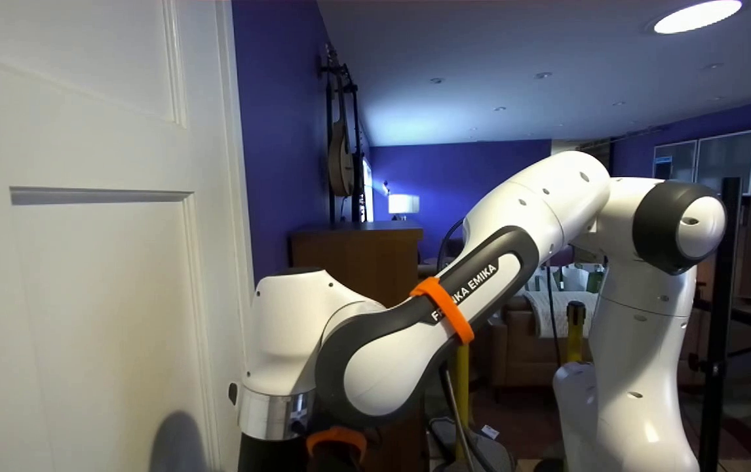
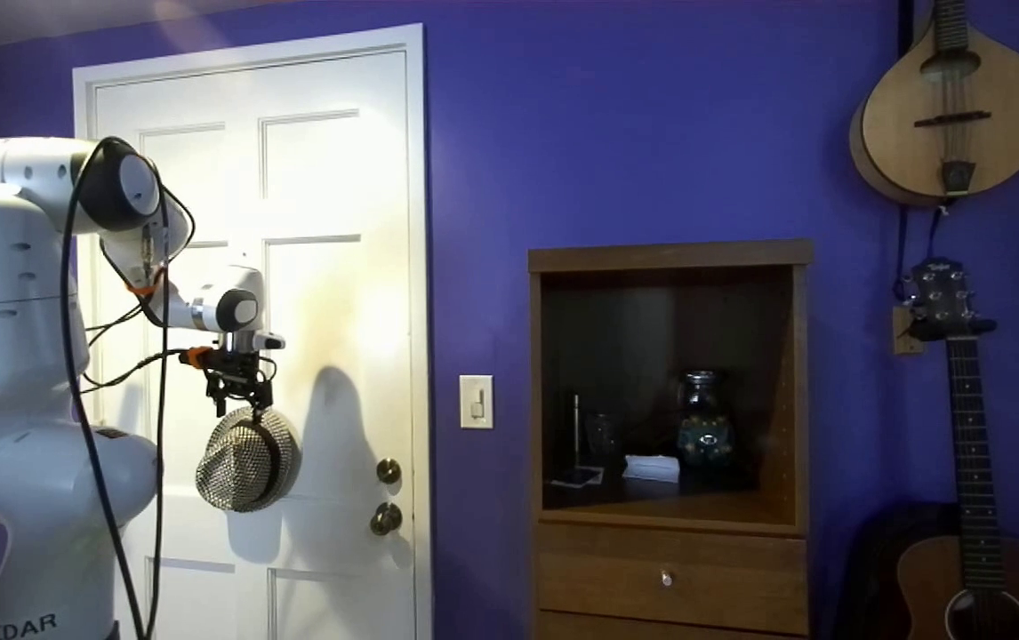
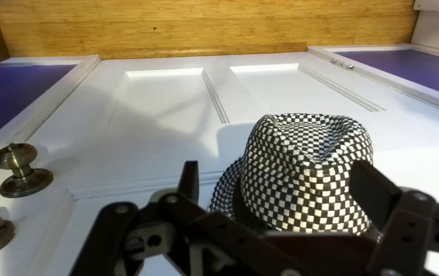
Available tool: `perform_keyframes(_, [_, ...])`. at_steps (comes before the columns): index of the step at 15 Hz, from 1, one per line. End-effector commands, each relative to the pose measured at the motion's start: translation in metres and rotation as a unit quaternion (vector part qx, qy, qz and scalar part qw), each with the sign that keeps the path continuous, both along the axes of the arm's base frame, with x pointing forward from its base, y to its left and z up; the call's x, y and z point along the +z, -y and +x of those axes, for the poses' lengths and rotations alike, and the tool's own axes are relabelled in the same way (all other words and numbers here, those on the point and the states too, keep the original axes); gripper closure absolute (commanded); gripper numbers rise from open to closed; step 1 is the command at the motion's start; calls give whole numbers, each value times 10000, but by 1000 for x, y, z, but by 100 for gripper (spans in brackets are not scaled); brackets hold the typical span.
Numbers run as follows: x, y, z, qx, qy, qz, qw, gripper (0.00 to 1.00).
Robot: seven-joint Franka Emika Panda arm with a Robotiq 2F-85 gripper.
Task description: Pick up the hat from the door and put it on top of the brown chest of drawers
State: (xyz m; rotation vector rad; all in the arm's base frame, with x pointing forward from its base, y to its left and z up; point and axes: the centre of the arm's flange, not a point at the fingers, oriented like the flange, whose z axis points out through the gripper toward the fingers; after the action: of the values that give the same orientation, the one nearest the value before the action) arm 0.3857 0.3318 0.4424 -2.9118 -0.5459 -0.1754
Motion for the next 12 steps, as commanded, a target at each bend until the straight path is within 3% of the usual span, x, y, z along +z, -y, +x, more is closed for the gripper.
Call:
perform_keyframes(1, [-13,-24,16,82,-71,136,9998,0])
perform_keyframes(12, [-54,-80,40,455,-18,122,9989,0])
